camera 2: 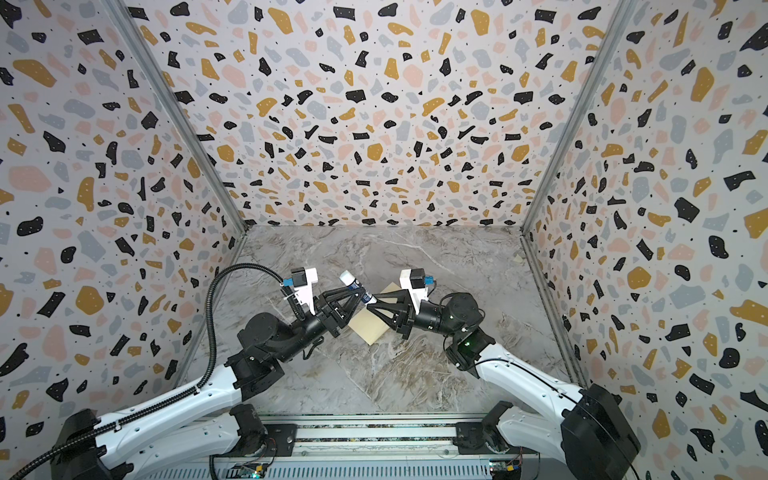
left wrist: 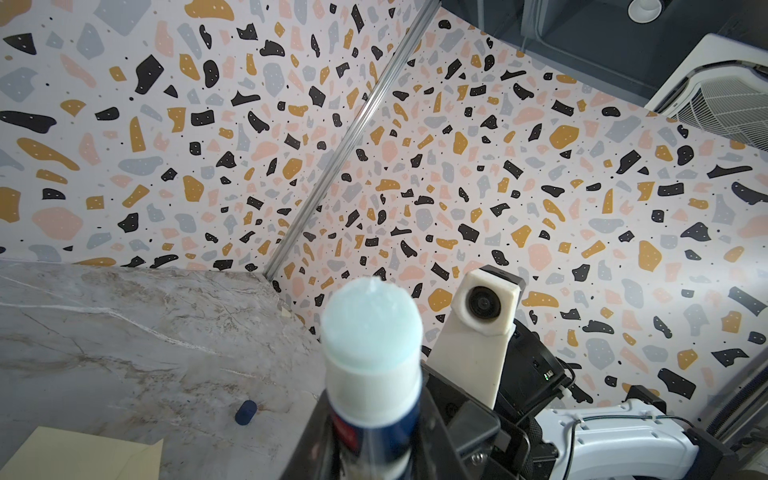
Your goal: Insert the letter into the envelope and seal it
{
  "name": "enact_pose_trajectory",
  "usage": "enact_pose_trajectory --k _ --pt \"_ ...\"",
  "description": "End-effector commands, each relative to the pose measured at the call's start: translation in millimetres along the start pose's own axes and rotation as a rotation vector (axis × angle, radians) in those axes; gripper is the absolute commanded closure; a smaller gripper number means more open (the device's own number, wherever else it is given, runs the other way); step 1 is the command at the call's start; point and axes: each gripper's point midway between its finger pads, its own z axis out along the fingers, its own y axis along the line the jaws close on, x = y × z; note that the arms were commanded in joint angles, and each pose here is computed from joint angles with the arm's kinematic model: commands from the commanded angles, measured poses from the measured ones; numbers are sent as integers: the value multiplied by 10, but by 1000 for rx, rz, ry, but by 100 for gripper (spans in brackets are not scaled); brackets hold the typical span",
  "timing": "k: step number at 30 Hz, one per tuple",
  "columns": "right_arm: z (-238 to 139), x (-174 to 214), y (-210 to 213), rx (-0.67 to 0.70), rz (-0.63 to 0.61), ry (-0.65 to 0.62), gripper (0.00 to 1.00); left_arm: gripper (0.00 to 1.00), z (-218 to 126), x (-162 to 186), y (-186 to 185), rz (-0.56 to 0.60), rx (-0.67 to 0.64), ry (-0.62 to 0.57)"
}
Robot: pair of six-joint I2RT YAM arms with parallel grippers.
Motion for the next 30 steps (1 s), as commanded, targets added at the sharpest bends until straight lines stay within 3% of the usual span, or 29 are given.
enact_pose_trajectory --k 1,4,6,9,11,13,16,19,23,30 --pt "12 -252 243 -110 19 -43 92 100 -35 -188 -185 43 66 -59" --pt "20 -256 231 -105 14 -41 89 100 -30 -185 -177 42 63 -59" --pt "20 -246 188 -75 -10 -37 82 100 -29 -193 -163 37 56 -63" --pt "16 -273 87 40 -106 -47 60 100 -23 -187 -100 26 24 -65" --pt "2 -305 26 176 -247 -68 43 100 -15 -182 -39 15 -8 -65" --pt "-57 -340 -21 327 -407 -105 33 100 -14 -186 -25 12 -17 -68" --pt "-167 -368 -56 526 -611 -138 31 100 -12 -183 -19 13 -20 -66" --pt "-180 -322 -55 607 -730 -122 31 100 -18 -191 -24 12 -18 -69" --pt "-110 -274 -17 631 -796 -107 33 100 -17 -203 -31 10 -17 -71" --pt "-42 -284 -19 674 -822 -115 46 100 -12 -192 -32 11 -15 -68"
